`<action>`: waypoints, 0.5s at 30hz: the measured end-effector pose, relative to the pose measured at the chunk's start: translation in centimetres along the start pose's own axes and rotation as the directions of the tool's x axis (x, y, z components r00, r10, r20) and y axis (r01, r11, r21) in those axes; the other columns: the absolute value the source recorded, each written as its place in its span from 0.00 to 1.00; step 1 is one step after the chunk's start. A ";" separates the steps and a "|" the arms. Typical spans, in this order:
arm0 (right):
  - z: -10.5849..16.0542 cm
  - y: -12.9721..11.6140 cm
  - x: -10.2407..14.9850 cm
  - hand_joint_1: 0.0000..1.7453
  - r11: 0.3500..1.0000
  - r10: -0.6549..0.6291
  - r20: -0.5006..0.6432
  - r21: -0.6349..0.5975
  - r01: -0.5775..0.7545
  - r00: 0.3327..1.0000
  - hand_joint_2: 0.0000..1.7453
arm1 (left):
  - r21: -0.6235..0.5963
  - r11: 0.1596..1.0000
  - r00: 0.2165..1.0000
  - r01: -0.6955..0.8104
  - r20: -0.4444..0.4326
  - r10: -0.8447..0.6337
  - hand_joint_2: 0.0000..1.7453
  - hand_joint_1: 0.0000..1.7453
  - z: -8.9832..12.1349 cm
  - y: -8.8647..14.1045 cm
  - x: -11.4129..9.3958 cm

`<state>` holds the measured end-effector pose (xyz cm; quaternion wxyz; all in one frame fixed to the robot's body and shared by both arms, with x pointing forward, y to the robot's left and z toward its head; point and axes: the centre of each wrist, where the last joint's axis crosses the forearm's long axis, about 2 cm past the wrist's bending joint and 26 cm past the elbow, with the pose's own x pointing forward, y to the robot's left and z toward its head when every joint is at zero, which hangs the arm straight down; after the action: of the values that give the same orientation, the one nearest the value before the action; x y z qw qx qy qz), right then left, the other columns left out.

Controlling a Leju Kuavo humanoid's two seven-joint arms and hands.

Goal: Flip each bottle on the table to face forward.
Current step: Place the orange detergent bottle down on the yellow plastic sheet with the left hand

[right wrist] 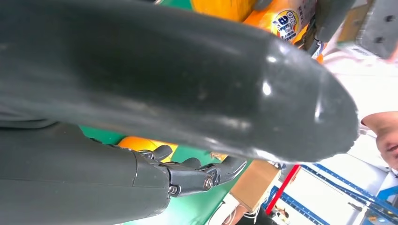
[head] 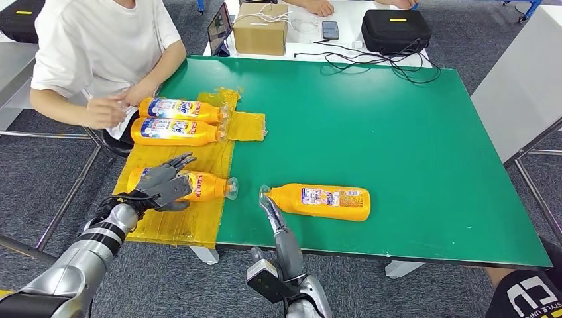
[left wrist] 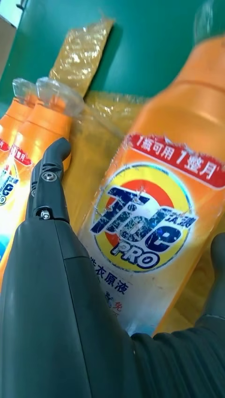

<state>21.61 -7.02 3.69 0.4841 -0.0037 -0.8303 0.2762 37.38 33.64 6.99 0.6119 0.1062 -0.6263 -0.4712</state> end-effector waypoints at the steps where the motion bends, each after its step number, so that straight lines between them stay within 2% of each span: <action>1: 0.0 0.1 0.0 0.00 1.000 0.000 0.001 0.002 0.000 1.000 0.00 | 0.003 1.000 1.000 -0.023 0.013 0.023 1.00 0.00 0.0 -0.1 0.1; 10: 0.1 0.4 0.0 0.00 1.000 0.003 -0.001 0.015 -0.003 1.000 0.00 | 0.042 0.953 0.938 -0.302 0.194 0.288 1.00 0.00 0.0 -2.4 2.1; 12: 0.2 0.5 -0.1 0.00 1.000 0.005 -0.003 0.018 -0.005 1.000 0.00 | 0.076 0.934 0.913 -0.348 0.252 0.320 1.00 0.00 -0.1 -2.7 3.0; 15: 0.2 0.5 -0.1 0.00 1.000 0.008 -0.003 0.024 -0.008 1.000 0.00 | 0.191 0.877 0.864 -0.442 0.354 0.358 1.00 0.00 -0.9 -2.8 5.7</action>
<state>21.36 -6.75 3.29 0.4842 -0.0019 -0.8262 0.2880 35.65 27.69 8.55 0.5718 -0.0211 -0.7794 -0.2552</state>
